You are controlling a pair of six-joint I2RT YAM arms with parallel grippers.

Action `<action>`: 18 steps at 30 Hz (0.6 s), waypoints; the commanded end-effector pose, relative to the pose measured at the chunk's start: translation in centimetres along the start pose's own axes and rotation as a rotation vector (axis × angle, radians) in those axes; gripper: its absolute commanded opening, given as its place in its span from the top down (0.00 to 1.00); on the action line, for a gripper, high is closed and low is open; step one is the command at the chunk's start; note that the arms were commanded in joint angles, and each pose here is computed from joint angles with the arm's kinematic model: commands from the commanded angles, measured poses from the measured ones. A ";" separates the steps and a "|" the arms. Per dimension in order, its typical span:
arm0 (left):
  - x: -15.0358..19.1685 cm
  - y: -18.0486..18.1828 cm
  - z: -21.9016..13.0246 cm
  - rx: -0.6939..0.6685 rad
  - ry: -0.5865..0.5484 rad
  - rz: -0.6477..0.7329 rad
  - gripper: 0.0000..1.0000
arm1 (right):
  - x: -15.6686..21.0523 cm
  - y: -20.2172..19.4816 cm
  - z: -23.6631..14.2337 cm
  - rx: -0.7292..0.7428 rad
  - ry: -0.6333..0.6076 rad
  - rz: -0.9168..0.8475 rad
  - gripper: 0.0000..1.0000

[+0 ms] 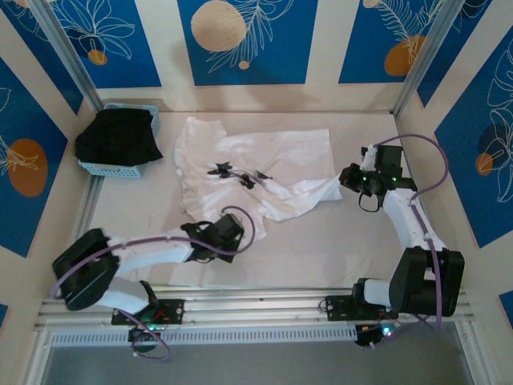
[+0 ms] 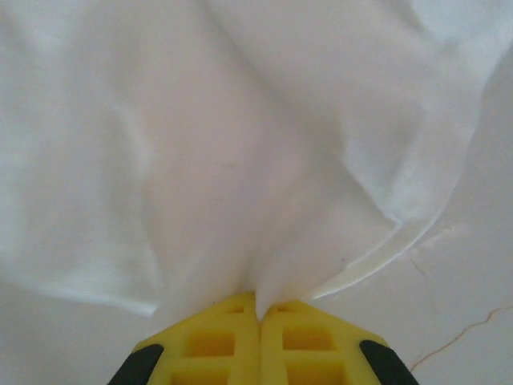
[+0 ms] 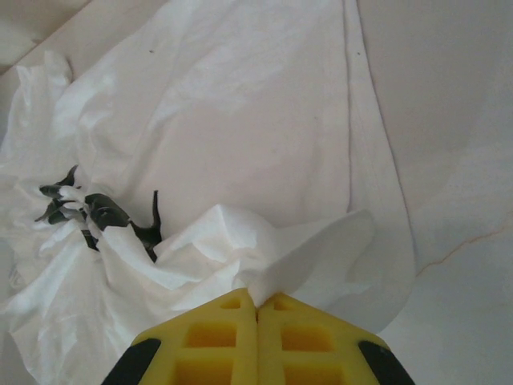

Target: Fold the inside-out t-shirt

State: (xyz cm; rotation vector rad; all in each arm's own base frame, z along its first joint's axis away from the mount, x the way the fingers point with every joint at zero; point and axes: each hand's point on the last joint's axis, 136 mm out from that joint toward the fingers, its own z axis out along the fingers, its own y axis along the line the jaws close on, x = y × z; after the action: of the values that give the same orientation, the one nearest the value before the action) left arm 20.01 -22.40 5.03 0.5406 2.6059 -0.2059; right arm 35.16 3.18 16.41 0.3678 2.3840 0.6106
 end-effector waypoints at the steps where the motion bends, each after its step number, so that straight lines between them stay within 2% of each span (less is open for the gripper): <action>1: -5.0 3.5 -5.7 -0.091 -0.215 -0.023 1.00 | -1.4 1.9 -2.4 -0.041 -0.084 -0.046 1.00; 3: -7.9 5.8 -10.2 -0.149 -0.360 -0.050 1.00 | -2.8 2.9 -4.4 -0.046 -0.146 -0.065 1.00; 7: -13.3 10.0 -22.4 -0.275 -0.679 -0.083 1.00 | -6.0 5.7 -9.9 -0.066 -0.310 -0.116 1.00; 10: -16.1 11.3 -31.7 -0.337 -0.851 -0.056 1.00 | -8.4 8.2 -15.1 -0.072 -0.449 -0.164 1.00; 14: -18.7 11.9 -42.2 -0.354 -1.002 -0.012 1.00 | -10.4 11.6 -23.2 -0.074 -0.632 -0.240 1.00; 18: -20.6 12.2 -47.9 -0.388 -1.065 0.017 1.00 | -10.4 14.4 -30.1 -0.086 -0.774 -0.311 1.00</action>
State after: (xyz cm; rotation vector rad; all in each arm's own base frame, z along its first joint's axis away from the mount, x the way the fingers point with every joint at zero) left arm 21.51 -7.76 55.82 0.1232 1.5101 -0.1377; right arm 27.66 1.79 47.41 0.1502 1.6659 0.4071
